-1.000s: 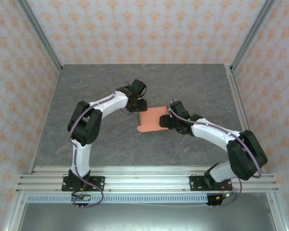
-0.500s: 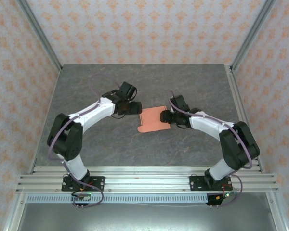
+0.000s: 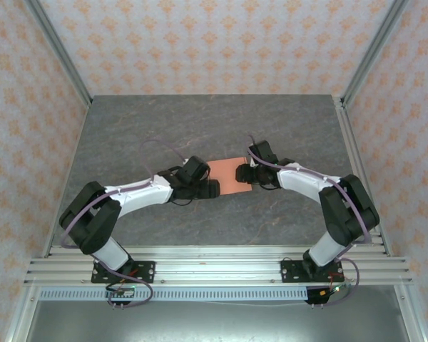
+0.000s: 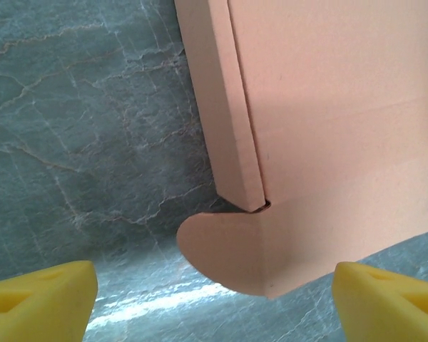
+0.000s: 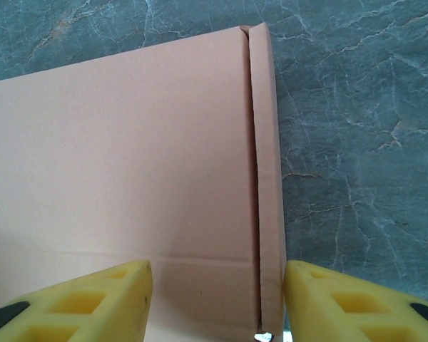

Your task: Fold the paper box

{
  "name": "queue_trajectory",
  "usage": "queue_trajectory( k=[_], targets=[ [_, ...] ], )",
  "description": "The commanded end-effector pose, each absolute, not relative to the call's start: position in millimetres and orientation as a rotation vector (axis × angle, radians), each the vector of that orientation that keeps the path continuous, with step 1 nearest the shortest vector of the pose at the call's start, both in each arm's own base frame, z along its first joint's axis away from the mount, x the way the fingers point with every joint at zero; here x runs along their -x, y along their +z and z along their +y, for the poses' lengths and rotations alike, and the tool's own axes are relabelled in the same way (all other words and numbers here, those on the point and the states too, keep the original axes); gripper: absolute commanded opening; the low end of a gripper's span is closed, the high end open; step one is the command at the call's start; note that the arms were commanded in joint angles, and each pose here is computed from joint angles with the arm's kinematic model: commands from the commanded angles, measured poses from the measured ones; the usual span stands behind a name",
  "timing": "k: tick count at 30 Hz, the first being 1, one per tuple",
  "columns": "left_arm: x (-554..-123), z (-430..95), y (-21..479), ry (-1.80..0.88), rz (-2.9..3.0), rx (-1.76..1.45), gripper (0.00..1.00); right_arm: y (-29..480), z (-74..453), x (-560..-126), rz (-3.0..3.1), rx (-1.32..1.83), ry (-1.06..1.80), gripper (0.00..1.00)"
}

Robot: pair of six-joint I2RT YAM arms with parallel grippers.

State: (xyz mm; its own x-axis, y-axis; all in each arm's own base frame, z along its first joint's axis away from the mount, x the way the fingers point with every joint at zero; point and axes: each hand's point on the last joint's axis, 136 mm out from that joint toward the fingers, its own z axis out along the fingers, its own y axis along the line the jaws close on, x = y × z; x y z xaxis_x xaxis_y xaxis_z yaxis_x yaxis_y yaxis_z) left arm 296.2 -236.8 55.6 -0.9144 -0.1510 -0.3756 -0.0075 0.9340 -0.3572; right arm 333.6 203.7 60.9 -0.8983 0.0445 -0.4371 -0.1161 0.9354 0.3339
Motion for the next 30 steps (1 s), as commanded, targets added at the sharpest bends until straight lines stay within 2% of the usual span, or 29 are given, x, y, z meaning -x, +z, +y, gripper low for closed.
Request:
queue_trajectory(
  k=[1,9,23,30],
  targets=[
    [-309.2,-255.2,79.2,-0.625,2.572,0.166,0.86,66.2,207.3,-341.0,2.622,0.075,0.499,0.51],
    [-306.4,-280.6,75.2,-0.716,2.58,0.149,0.85,65.0,210.7,-343.4,2.628,0.074,0.516,0.49],
    [-300.7,-258.4,69.0,-0.523,2.62,0.172,0.87,59.2,210.9,-340.1,2.649,0.075,0.521,0.48],
    [-302.7,-263.0,65.7,-0.526,2.632,0.158,0.88,57.9,211.0,-338.6,2.653,0.074,0.525,0.48]
  ],
)
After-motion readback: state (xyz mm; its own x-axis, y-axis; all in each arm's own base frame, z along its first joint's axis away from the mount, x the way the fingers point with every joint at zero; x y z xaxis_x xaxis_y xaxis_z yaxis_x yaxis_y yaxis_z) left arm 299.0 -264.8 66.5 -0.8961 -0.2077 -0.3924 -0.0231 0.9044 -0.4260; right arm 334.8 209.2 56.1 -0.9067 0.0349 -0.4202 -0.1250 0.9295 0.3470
